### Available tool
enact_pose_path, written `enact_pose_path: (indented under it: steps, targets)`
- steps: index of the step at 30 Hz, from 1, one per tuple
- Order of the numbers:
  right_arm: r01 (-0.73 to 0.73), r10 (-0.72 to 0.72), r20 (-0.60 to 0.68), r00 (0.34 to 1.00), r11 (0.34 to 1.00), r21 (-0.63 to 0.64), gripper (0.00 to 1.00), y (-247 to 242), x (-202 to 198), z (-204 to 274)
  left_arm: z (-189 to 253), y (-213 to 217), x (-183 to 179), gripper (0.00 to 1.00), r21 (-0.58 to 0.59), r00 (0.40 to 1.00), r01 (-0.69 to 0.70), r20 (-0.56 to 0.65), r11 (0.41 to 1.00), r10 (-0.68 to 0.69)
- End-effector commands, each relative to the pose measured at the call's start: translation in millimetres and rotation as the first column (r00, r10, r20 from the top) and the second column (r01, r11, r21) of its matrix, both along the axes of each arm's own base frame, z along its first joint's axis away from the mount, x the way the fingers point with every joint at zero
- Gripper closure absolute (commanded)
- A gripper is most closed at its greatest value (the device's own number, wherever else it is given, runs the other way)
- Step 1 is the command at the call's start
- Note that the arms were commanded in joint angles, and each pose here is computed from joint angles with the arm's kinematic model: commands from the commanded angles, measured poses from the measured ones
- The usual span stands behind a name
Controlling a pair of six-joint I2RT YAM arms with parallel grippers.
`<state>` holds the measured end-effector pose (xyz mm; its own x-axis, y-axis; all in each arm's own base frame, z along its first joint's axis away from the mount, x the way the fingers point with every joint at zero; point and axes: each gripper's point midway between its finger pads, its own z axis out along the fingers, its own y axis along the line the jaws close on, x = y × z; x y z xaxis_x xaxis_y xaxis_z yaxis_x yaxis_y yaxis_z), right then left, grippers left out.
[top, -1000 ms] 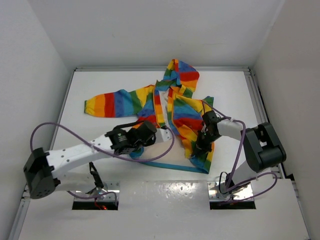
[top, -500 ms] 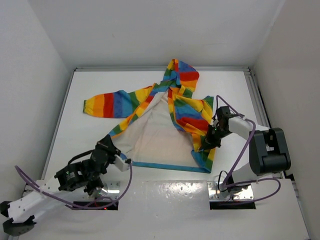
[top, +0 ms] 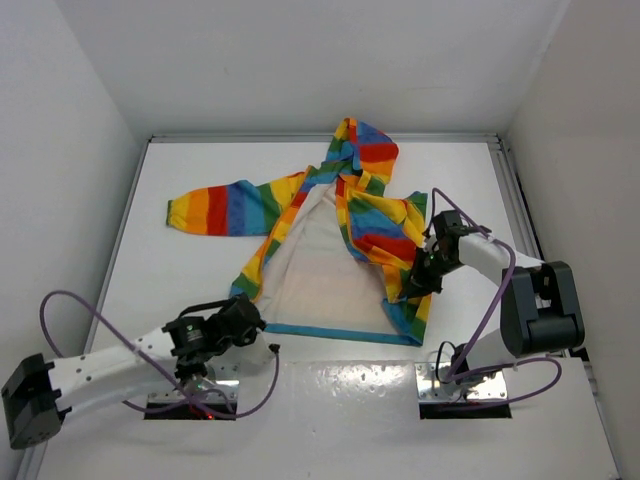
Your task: Zip up the jacket
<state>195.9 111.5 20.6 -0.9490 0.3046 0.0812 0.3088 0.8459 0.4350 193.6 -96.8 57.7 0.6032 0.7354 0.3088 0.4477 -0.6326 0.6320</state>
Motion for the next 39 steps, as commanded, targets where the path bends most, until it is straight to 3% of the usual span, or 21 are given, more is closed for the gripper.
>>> enact_pose_path:
  steps: [1, 4, 5, 8, 12, 13, 14, 18, 19, 20, 22, 24, 25, 28, 29, 30, 31, 32, 33, 35, 39]
  targets:
    - [-0.011, 0.010, 0.038, 0.999, 1.000, 0.026, 1.00, 4.0, 12.2, 11.9, 34.5, -48.6, 12.3, 0.80, -0.252, 0.996, -0.082, -0.056, 0.964, 0.071]
    - [-0.025, 0.024, 0.038, 0.999, 0.999, 0.029, 1.00, 3.7, 12.1, 13.2, 42.1, -64.3, 14.0, 0.60, -0.290, 0.961, -0.240, -0.205, 0.926, 0.185]
    - [-0.034, 0.033, 0.041, 0.999, 0.999, 0.031, 1.00, 5.0, 11.7, 14.0, 62.0, -74.7, 20.1, 0.47, -0.337, 0.952, -0.273, -0.229, 0.901, 0.202]
    - [-0.041, 0.040, 0.043, 0.998, 0.998, 0.039, 1.00, 4.9, 11.7, 15.7, 78.7, -89.8, 12.2, 0.25, -0.375, 0.908, -0.352, -0.359, 0.858, 0.215]
    - [-0.050, 0.048, 0.046, 0.998, 0.997, 0.063, 1.00, 8.7, 12.5, 16.8, 105.1, -100.3, 8.9, 0.13, -0.445, 0.860, -0.450, -0.448, 0.774, 0.243]
    - [-0.048, 0.045, 0.048, 0.998, 0.996, 0.074, 1.00, 10.6, 13.2, 17.3, 113.7, -99.8, 11.1, 0.13, -0.468, 0.817, -0.533, -0.500, 0.705, 0.286]
    - [-0.046, 0.042, 0.048, 0.998, 0.996, 0.074, 1.00, 10.3, 13.2, 17.6, 110.6, -98.6, 7.3, 0.13, -0.452, 0.810, -0.536, -0.514, 0.713, 0.283]
    - [-0.059, 0.053, 0.059, 0.997, 0.994, 0.093, 1.00, 15.4, 13.2, 19.4, 111.1, -77.6, 17.0, 0.16, -0.429, 0.707, -0.688, -0.581, 0.586, 0.404]
    - [-0.059, 0.053, 0.064, 0.997, 0.994, 0.094, 1.00, 15.9, 14.5, 19.8, 106.2, -65.3, 23.8, 0.16, -0.409, 0.657, -0.742, -0.598, 0.530, 0.458]
    - [-0.072, 0.066, 0.071, 0.995, 0.993, 0.097, 1.00, 18.6, 14.1, 21.0, 104.4, -59.3, 21.7, 0.17, -0.384, 0.630, -0.763, -0.623, 0.520, 0.464]
    - [-0.080, 0.072, 0.078, 0.994, 0.992, 0.101, 1.00, 20.5, 16.0, 22.5, 93.8, -38.6, 32.9, 0.17, -0.337, 0.544, -0.832, -0.649, 0.440, 0.532]
    - [-0.094, 0.086, 0.082, 0.993, 0.990, 0.104, 1.00, 24.1, 16.0, 23.3, 88.0, -24.5, 35.1, 0.18, -0.276, 0.476, -0.871, -0.681, 0.407, 0.556]
    - [-0.104, 0.094, 0.091, 0.991, 0.989, 0.105, 1.00, 25.0, 16.7, 24.6, 91.0, -6.0, 46.4, 0.18, -0.266, 0.423, -0.902, -0.700, 0.339, 0.576]
    - [-0.155, 0.139, 0.125, 0.982, 0.979, 0.129, 1.00, 32.7, 15.9, 27.8, 94.3, 12.0, 58.1, 0.22, -0.207, 0.361, -0.922, -0.763, 0.326, 0.536]
    - [-0.188, 0.167, 0.148, 0.975, 0.973, 0.136, 1.00, 37.7, 15.1, 29.1, 94.9, 32.6, 65.4, 0.23, -0.183, 0.303, -0.947, -0.786, 0.265, 0.539]
    - [-0.207, 0.186, 0.153, 0.971, 0.969, 0.135, 1.00, 39.0, 13.2, 28.3, 94.1, 33.8, 60.3, 0.23, -0.137, 0.266, -0.949, -0.830, 0.283, 0.490]
    - [-0.230, 0.206, 0.170, 0.964, 0.964, 0.135, 1.00, 39.9, 12.1, 30.2, 83.8, 39.7, 66.3, 0.25, -0.071, 0.191, -0.964, -0.857, 0.258, 0.478]
    - [-0.261, 0.235, 0.179, 0.955, 0.956, 0.134, 1.00, 44.2, 8.9, 29.1, 91.4, 56.2, 78.4, 0.25, -0.069, 0.156, -0.978, -0.872, 0.198, 0.463]
    - [-0.280, 0.253, 0.193, 0.948, 0.951, 0.128, 1.00, 44.3, 7.9, 29.8, 87.6, 62.1, 80.8, 0.25, -0.038, 0.131, -0.976, -0.887, 0.212, 0.444]
    - [-0.318, 0.287, 0.217, 0.933, 0.940, 0.125, 1.00, 47.2, 7.6, 30.7, 73.0, 74.7, 82.4, 0.25, 0.081, -0.013, -0.983, -0.927, 0.166, 0.376]
    - [-0.340, 0.311, 0.211, 0.927, 0.933, 0.120, 1.00, 47.3, 5.5, 30.7, 40.1, 89.2, 80.5, 0.23, 0.199, -0.137, -0.967, -0.933, 0.161, 0.332]
